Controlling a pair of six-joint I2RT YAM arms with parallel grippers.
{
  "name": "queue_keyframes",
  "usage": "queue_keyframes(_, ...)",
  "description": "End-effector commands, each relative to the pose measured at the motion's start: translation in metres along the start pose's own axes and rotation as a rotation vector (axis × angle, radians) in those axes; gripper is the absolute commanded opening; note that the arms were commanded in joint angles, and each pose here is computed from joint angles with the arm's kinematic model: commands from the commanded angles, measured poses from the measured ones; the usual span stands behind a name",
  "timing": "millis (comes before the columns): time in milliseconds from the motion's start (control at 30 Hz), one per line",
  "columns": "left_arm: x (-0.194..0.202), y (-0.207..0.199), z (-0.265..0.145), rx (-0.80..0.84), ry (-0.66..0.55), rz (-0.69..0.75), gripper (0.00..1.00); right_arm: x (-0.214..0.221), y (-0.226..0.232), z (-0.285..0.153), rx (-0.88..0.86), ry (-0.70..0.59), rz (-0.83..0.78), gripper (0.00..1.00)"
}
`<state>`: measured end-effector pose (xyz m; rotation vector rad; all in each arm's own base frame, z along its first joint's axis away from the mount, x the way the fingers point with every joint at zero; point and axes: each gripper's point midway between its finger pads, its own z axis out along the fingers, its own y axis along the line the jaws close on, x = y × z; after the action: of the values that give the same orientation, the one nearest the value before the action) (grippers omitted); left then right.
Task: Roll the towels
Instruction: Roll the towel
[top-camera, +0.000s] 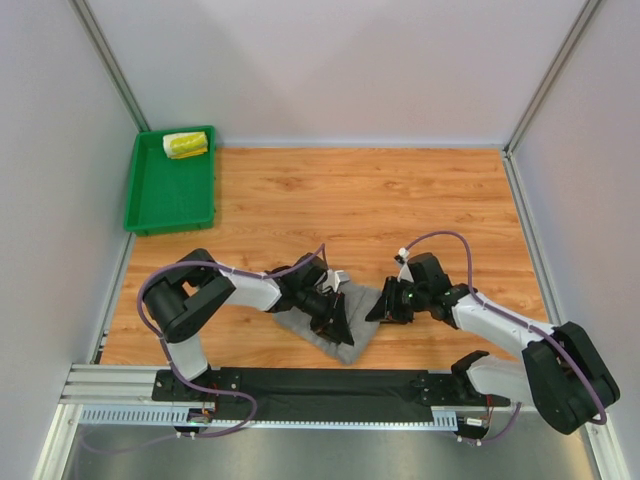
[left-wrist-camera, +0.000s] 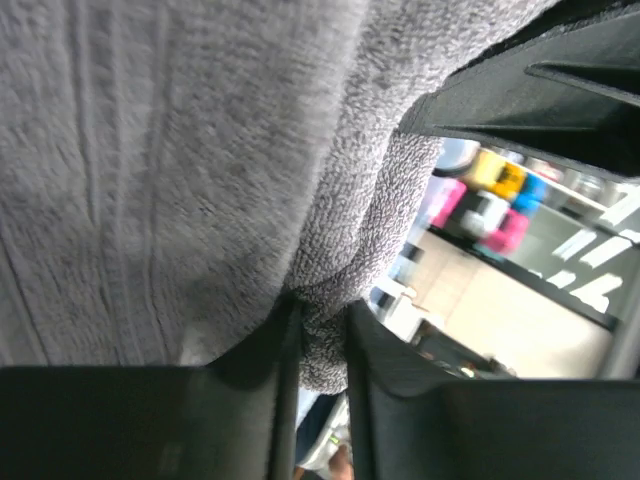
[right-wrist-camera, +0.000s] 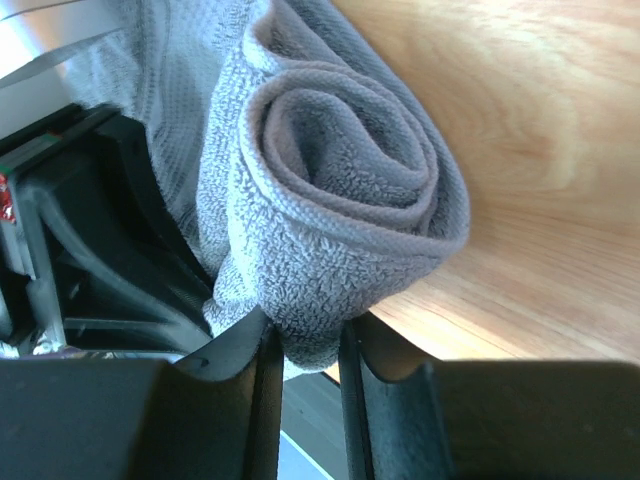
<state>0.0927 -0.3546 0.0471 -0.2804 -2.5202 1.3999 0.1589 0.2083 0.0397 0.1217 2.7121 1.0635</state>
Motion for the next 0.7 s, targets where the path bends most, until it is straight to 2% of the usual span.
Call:
queue_keyframes(0, 0.000, 0.023, -0.015, -0.273, -0.041, 0.071, 0.29, -0.006, -0.014, -0.004, 0.120, -0.006, -0.011, 0.12)
queue_keyframes(33, -0.008, 0.016, -0.017, -0.319, -0.076, 0.148, 0.34, -0.006, -0.015, -0.005, 0.130, -0.001, -0.017, 0.11)
queue_keyframes(133, -0.007, 0.014, -0.024, -0.434, -0.084, 0.176, 0.37, -0.007, -0.017, -0.009, 0.166, 0.008, -0.011, 0.07)
queue_keyframes(300, 0.000, 0.010, -0.041, -0.649, -0.101, 0.267, 0.38, -0.003, -0.018, -0.015, 0.219, 0.039, -0.015, 0.07)
queue_keyframes(333, -0.006, -0.003, -0.043, -0.689, -0.151, 0.326, 0.38, -0.004, -0.016, -0.016, 0.221, 0.040, -0.020, 0.07)
queue_keyframes(400, 0.001, -0.009, -0.047, -0.760, -0.158, 0.389, 0.38, -0.003, -0.016, -0.018, 0.232, 0.048, -0.022, 0.07)
queue_keyframes(500, -0.007, -0.027, -0.051, -0.817, -0.240, 0.476, 0.38, -0.004, -0.013, -0.018, 0.229, 0.051, -0.023, 0.06)
queue_keyframes(667, 0.008, -0.040, -0.033, -0.796, -0.246, 0.551, 0.37, -0.006, -0.008, -0.018, 0.222, 0.050, -0.028, 0.06)
